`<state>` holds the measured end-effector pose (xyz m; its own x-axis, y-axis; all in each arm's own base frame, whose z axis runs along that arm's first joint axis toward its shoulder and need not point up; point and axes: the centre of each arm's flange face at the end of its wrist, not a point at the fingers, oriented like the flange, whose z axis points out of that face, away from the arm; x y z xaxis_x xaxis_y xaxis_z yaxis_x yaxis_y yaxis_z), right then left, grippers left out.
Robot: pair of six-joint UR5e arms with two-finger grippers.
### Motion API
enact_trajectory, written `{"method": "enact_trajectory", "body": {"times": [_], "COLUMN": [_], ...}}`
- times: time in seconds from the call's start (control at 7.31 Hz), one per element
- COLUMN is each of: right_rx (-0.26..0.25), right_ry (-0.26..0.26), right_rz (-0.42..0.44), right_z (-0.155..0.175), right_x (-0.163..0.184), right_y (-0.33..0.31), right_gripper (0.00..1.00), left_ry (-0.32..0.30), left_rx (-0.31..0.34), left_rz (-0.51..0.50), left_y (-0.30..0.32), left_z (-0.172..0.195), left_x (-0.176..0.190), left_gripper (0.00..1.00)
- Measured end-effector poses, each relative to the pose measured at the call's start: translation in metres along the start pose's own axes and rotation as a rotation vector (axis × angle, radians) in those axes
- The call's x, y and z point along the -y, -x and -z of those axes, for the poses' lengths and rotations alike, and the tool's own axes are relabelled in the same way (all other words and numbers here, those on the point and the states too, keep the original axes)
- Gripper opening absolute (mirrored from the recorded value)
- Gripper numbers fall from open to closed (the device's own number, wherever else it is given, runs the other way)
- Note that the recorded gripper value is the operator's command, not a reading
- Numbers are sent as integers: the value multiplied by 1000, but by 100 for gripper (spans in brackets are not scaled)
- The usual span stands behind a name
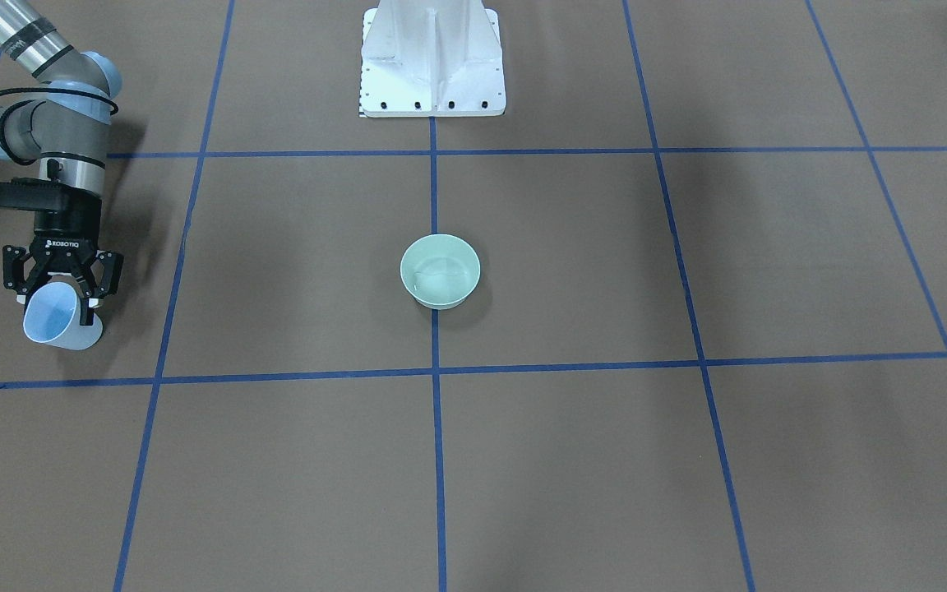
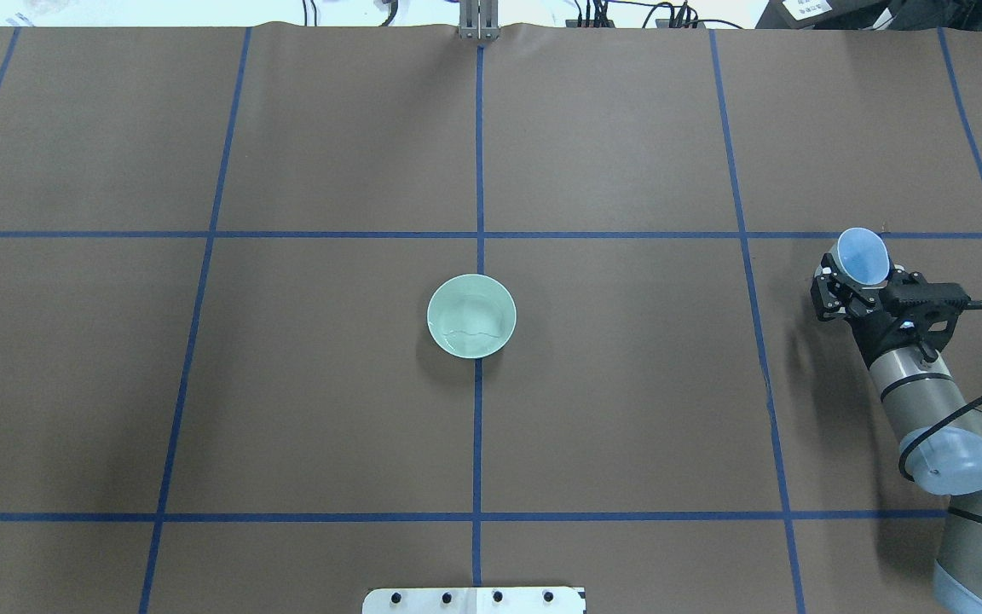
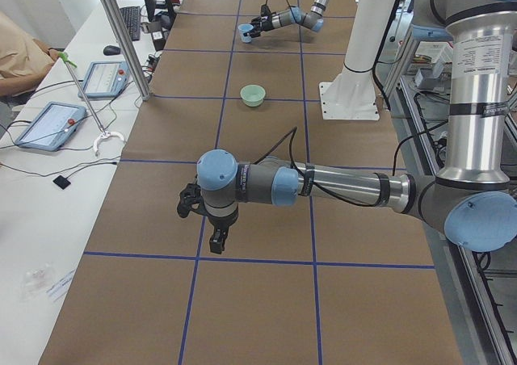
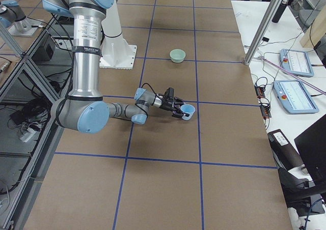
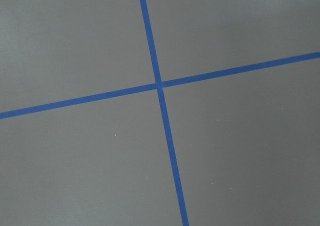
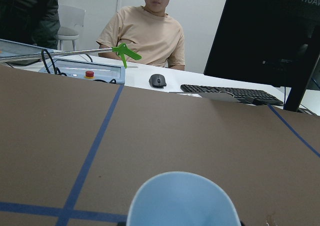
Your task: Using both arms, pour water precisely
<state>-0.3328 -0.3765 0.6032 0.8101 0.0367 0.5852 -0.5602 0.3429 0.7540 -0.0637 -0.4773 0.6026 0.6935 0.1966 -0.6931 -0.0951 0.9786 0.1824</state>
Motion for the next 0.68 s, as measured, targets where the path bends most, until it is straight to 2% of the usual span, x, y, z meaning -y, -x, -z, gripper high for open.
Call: {"method": "enact_trajectory", "body": {"times": [0.27, 0.68], "right_rx": [6, 30], "right_ry": [-1, -13], "right_rz": [-10, -13], "right_z": [-5, -16], "right_x": [6, 34], "right_y": [-7, -28], "right_gripper": [100, 100], "left_ry": [-1, 1], "left_rx": [0, 0], "left_rz": [0, 2], "left_y": [0, 1], "left_z": [0, -1], "left_x": [0, -2], "left_gripper": [100, 100]}}
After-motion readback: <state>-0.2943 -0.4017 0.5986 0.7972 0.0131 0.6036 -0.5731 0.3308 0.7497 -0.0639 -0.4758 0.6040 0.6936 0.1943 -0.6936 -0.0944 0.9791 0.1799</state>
